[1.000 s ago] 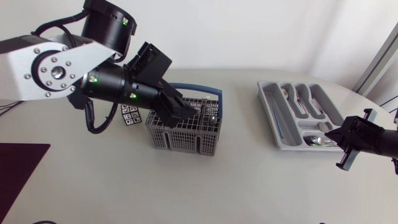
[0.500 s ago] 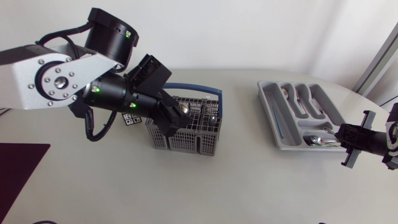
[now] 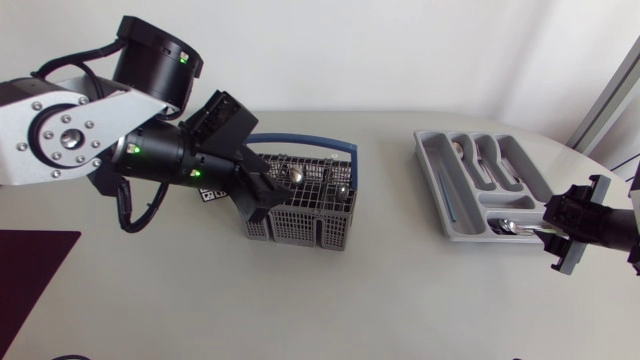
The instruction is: Transfer all utensils from the basket to the drawer tray.
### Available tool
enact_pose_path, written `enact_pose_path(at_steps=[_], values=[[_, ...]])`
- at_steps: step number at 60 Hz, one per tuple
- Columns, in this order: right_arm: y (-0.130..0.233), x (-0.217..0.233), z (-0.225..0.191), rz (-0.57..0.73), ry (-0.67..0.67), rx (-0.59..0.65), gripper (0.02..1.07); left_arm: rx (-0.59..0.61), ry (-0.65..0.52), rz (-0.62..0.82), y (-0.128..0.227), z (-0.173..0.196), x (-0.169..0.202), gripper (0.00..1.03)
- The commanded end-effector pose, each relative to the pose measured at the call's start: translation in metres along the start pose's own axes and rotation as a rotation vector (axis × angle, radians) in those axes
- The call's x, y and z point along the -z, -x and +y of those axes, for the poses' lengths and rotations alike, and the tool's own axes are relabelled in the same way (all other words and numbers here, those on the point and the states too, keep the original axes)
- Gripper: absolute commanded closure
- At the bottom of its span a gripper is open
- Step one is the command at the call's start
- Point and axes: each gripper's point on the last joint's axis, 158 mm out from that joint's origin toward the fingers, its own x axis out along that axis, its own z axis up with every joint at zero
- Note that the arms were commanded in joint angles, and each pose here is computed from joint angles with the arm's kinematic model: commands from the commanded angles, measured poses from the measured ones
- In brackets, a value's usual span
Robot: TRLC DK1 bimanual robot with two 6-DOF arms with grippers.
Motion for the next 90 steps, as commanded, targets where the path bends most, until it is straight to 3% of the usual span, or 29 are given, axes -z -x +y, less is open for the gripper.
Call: enact_pose_path(at_steps=[1, 19, 38, 51, 55, 59, 76, 90], values=[[0.026, -0.034, -0.022, -0.051, -0.103, 0.011, 0.27, -0.010, -0.001, 0.030, 0.001, 0.004, 0.018, 0.20], [0.083, -0.195, 0.041, -0.218, -0.458, -0.351, 0.28, -0.040, 0.022, 0.040, -0.001, 0.016, 0.040, 0.20], [0.095, -0.302, 0.088, -0.222, -0.674, -0.631, 0.31, -0.064, 0.014, 0.028, -0.004, 0.027, 0.047, 0.20], [0.089, -0.343, 0.112, -0.219, -0.704, -0.714, 0.36, -0.055, 0.005, 0.012, -0.012, 0.028, 0.051, 0.20], [0.083, -0.345, 0.114, -0.211, -0.715, -0.719, 0.38, -0.056, 0.001, 0.010, -0.014, 0.029, 0.054, 0.20], [0.076, -0.345, 0.114, -0.207, -0.731, -0.719, 0.45, -0.057, 0.000, 0.007, -0.016, 0.031, 0.055, 0.20], [0.060, -0.362, 0.112, -0.222, -0.762, -0.717, 0.50, -0.044, 0.012, -0.002, -0.026, 0.037, 0.054, 0.20], [0.047, -0.373, 0.112, -0.232, -0.767, -0.708, 0.69, -0.041, 0.010, 0.001, -0.030, 0.037, 0.054, 0.20]])
